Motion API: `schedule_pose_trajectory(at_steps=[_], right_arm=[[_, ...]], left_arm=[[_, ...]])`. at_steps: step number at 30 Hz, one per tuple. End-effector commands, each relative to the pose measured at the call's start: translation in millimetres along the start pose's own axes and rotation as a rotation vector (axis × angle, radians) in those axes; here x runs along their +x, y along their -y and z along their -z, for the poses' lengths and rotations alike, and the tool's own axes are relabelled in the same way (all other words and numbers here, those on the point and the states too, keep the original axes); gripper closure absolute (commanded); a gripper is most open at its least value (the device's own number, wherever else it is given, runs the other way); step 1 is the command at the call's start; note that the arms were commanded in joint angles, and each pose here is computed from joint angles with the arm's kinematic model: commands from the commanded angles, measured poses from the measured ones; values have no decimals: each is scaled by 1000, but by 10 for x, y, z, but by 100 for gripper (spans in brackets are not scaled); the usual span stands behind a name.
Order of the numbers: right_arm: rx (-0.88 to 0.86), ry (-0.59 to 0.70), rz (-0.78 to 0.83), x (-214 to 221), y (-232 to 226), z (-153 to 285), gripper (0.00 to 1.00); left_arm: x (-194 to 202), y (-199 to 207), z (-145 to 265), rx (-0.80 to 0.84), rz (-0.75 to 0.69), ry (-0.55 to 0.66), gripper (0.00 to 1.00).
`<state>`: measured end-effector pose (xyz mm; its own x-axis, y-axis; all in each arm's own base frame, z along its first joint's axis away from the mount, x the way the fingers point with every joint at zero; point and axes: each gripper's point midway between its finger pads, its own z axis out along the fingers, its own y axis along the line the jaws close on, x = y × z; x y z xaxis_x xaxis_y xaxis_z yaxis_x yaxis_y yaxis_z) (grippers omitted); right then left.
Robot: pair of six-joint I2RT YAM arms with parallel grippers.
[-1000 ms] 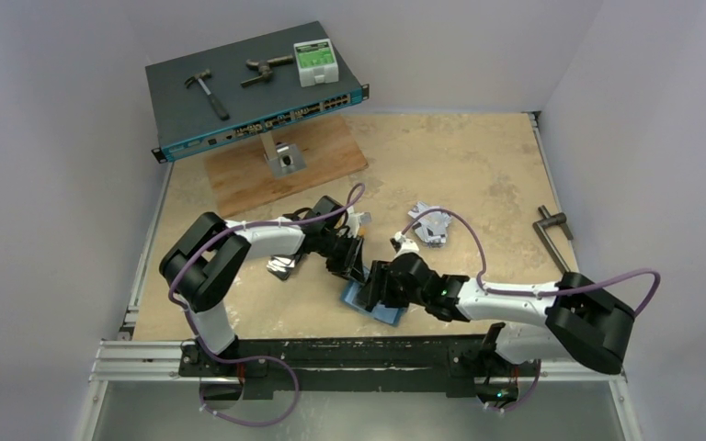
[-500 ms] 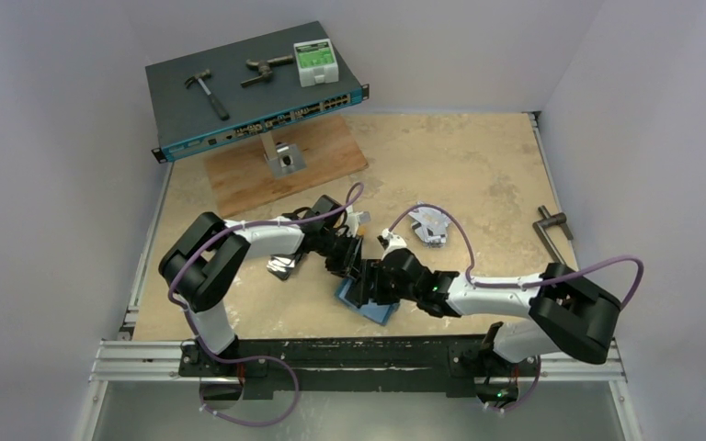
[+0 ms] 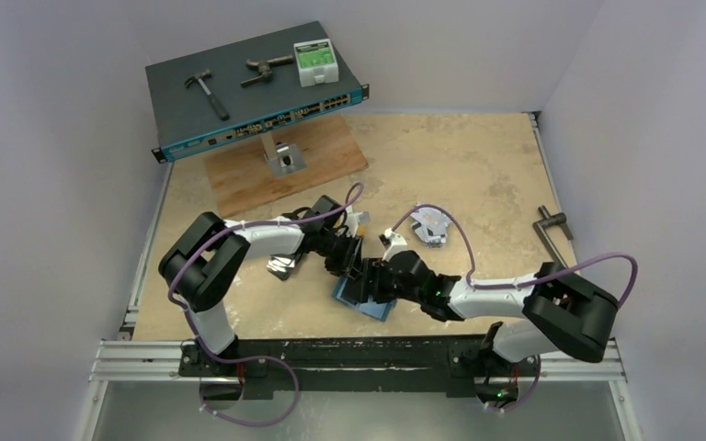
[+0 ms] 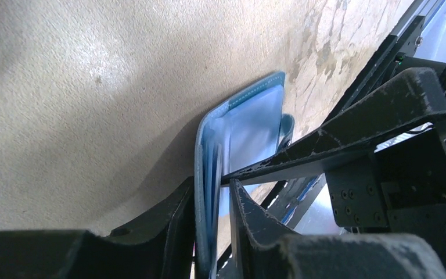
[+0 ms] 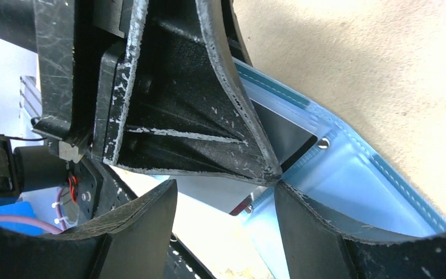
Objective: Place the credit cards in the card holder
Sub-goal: Insert the credit card into the card holder, then pick up the credit card from the center of the board.
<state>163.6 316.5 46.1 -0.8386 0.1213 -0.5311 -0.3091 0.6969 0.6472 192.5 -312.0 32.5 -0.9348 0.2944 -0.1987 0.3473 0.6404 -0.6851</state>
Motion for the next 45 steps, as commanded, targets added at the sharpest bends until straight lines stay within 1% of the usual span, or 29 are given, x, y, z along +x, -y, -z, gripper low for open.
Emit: schedule_pose_trajectory(at_steps=[1,5,8,11,12,13,17,18,21,22,26,27,30,34,40,42,45], right_arm=[[-90,95,-17,-227,-172,115,38],[-43,133,-44,-295,-69,300,38],[-10,175,-67,-389,-28,502,38],[82,182,-99,-371,156,622,38],[115,195,-108,-396,215,653,38],[131,214,-111,-443,248,680,38],[148,296,-139,-853,319,802,38],[150,314,-141,-962,324,822,38],[242,280,-96,-1080,444,809,37],[272,265,-86,-1117,465,794,37],[303,189,-66,-1070,470,718,37],[329,188,-67,-1052,531,725,37],[347,152,-81,-897,572,727,40],[296,116,-84,-659,450,677,44],[211,51,-30,-384,137,560,51],[175,39,-17,-331,51,534,53],[164,17,-7,-248,46,481,54]], left_arm=[[-133,173,100,30,-37,38,75],[-166,125,134,8,-24,54,86],[-203,69,171,-16,3,73,90],[-225,0,196,-42,40,85,93],[-223,-11,196,-42,58,85,92],[-217,-12,191,-40,67,81,89],[-263,69,290,-36,36,91,70],[-273,106,320,-27,24,92,64],[-295,183,427,-21,-34,104,51],[-303,186,468,-32,-52,112,50],[-330,154,627,-65,-94,132,47],[-337,147,668,-76,-116,133,47],[-356,30,773,-167,-205,128,47],[-442,-106,915,-274,-350,170,47],[-470,-42,1066,-342,-569,205,47],[-433,3,1113,-340,-623,196,47],[-317,68,1202,-349,-716,149,47]])
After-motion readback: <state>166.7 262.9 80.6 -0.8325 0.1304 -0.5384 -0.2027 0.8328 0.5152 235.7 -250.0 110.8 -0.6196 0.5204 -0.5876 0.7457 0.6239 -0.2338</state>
